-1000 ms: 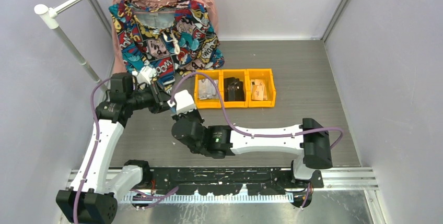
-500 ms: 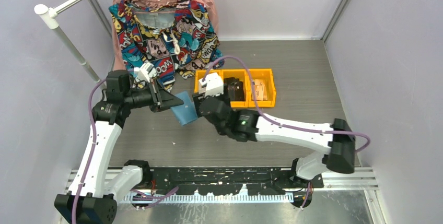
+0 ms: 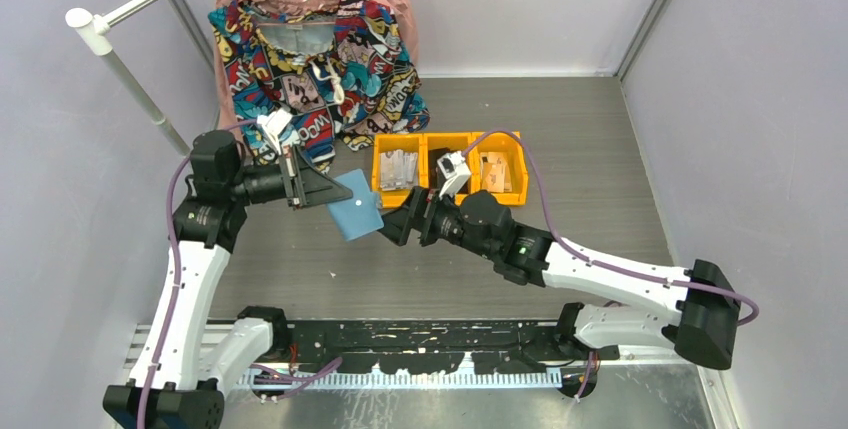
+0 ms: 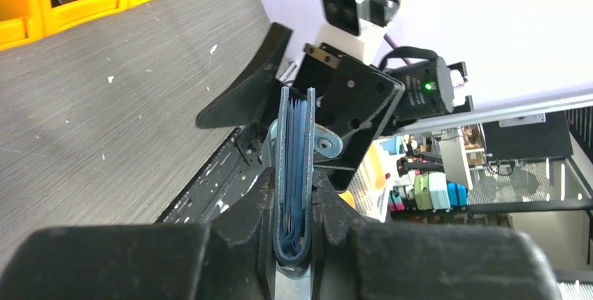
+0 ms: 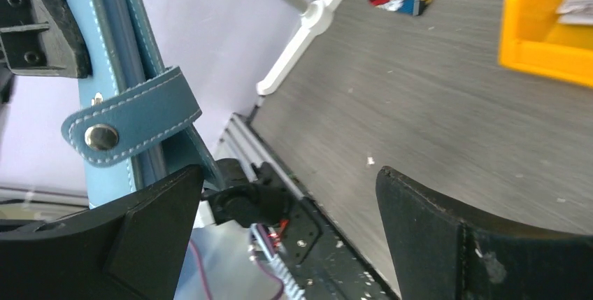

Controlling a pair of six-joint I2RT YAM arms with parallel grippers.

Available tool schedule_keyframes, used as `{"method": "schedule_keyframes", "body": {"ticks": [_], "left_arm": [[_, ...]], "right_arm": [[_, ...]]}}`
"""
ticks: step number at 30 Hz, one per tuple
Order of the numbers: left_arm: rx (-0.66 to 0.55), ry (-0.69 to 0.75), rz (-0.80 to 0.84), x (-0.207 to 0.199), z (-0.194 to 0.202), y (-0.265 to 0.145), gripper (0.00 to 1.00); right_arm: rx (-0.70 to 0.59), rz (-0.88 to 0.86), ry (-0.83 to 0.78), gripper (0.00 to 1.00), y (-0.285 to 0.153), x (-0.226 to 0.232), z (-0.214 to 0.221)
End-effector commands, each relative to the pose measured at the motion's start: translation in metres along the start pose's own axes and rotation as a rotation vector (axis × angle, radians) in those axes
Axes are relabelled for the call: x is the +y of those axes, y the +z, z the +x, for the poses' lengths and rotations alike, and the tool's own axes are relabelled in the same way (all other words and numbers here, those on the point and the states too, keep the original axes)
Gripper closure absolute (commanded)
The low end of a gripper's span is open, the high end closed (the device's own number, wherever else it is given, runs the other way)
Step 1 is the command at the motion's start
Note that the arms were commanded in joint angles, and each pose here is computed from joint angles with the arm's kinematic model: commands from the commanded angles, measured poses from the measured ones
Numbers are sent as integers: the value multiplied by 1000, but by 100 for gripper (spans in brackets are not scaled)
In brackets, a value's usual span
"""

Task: Take the credit cards out of the card holder
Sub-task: Open the card holder.

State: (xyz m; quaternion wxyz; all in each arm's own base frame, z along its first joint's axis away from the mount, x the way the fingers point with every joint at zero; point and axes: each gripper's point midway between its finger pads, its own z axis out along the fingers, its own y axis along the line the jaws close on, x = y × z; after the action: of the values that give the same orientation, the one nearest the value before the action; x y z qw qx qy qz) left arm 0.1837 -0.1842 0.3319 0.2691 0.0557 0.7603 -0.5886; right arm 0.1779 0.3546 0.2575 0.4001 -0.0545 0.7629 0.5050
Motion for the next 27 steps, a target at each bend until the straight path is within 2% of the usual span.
{"method": "schedule_keyframes", "body": {"ticks": [1,8,11,14,16,20,27], "left_arm": [[7,111,104,-32,3,-8,100],[25,104,123,-36,10,-11,100],[32,115,143,-41,12,-13,100],[46,109,165,-44,15,-14,100],[55,101,173,-44,17,-14,100],[58,109,184,-50,16,-16,100],[48,103,203,-59,12,-17,100]], "right_arm": [[-33,-277,122,1,-2,67,-21],[-63,-342,162,6,7,88,-34],[-109,-364,208,17,7,91,-44],[-135,-445,250,33,0,103,-54],[-101,-506,250,36,-7,112,-52],[-36,-498,233,22,-22,107,-38],[-94,-413,225,11,-53,80,-38]]}}
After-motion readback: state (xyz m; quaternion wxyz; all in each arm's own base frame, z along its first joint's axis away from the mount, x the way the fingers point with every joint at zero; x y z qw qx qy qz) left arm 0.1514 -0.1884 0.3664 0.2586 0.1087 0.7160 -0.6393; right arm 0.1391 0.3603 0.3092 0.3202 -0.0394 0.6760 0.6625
